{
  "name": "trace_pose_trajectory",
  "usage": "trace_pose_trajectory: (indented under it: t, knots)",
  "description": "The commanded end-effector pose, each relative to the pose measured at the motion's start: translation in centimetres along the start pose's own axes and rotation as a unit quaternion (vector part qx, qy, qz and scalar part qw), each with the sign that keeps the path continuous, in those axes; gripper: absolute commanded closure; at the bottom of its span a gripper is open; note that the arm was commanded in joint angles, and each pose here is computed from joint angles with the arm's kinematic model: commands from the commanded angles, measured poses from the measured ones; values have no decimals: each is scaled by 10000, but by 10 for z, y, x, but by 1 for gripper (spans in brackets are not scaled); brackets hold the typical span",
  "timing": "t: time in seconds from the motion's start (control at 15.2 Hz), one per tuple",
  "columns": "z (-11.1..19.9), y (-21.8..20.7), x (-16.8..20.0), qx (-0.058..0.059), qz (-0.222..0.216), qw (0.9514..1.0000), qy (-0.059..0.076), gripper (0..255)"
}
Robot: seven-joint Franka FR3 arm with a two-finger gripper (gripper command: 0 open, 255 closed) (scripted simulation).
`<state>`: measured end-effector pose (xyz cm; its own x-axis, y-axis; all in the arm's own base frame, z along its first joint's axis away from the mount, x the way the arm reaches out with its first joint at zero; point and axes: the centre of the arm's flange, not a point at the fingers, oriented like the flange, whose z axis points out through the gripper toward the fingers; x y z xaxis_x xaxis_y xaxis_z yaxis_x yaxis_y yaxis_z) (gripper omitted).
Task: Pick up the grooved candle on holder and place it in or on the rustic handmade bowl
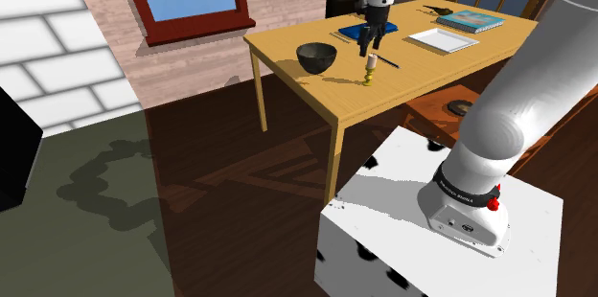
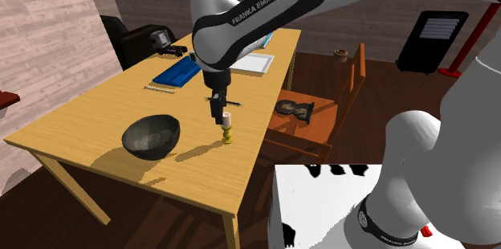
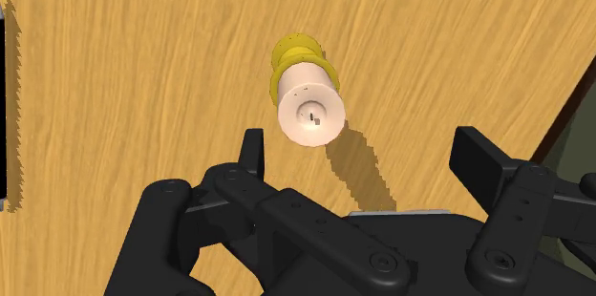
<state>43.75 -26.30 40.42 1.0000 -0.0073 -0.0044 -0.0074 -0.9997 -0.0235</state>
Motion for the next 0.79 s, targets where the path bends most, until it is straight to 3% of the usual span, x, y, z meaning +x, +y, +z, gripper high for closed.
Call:
trace_pose_trajectory:
  t: [0.0,0.46,0.73]
  knots:
    - [13,21,9,-27,65,10000,7,0]
    - [50,21,9,-27,65,10000,7,0]
    - [53,21,9,-27,65,10000,7,0]
